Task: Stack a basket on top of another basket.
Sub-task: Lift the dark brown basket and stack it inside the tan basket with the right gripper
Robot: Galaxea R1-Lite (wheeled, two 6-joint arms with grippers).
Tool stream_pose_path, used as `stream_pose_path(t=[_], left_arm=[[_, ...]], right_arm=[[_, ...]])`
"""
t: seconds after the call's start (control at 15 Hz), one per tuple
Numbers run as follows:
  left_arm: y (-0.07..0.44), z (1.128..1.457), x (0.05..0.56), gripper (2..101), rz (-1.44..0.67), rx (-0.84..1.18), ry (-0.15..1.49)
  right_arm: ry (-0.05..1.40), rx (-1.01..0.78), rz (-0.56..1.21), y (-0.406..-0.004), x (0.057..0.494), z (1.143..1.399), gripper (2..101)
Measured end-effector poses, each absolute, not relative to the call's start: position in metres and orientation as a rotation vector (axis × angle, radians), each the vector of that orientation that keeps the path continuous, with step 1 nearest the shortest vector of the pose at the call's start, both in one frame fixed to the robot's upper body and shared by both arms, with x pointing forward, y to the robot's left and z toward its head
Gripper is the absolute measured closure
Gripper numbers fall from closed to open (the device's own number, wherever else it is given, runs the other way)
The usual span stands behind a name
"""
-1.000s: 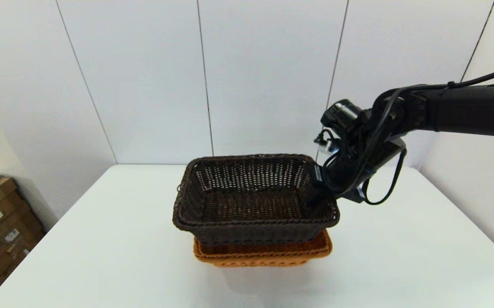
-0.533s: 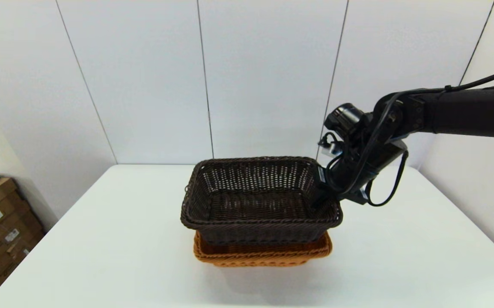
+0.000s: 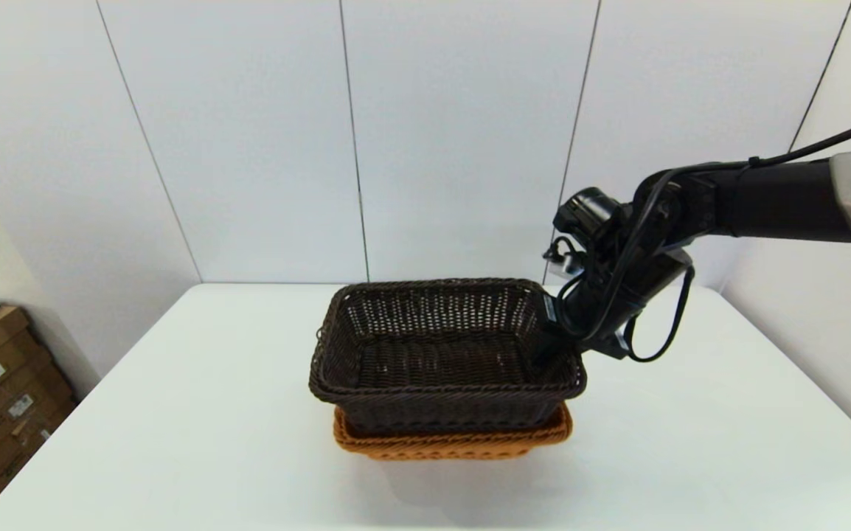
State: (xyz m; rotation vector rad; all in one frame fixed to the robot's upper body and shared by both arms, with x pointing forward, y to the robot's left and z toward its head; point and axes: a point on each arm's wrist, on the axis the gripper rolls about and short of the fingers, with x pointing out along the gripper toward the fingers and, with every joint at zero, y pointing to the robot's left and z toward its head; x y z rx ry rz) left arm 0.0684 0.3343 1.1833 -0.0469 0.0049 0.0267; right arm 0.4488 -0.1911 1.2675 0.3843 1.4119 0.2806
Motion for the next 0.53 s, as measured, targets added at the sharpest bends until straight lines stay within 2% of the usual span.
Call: stream_pose_path(t=[0.53], left_arm=[[0.334,1.183,0.068,5.4,0.027,-0.047,0.005]], right_arm=[[1.434,0.377,0.278,-0.188,0.455,1.254,87.3]])
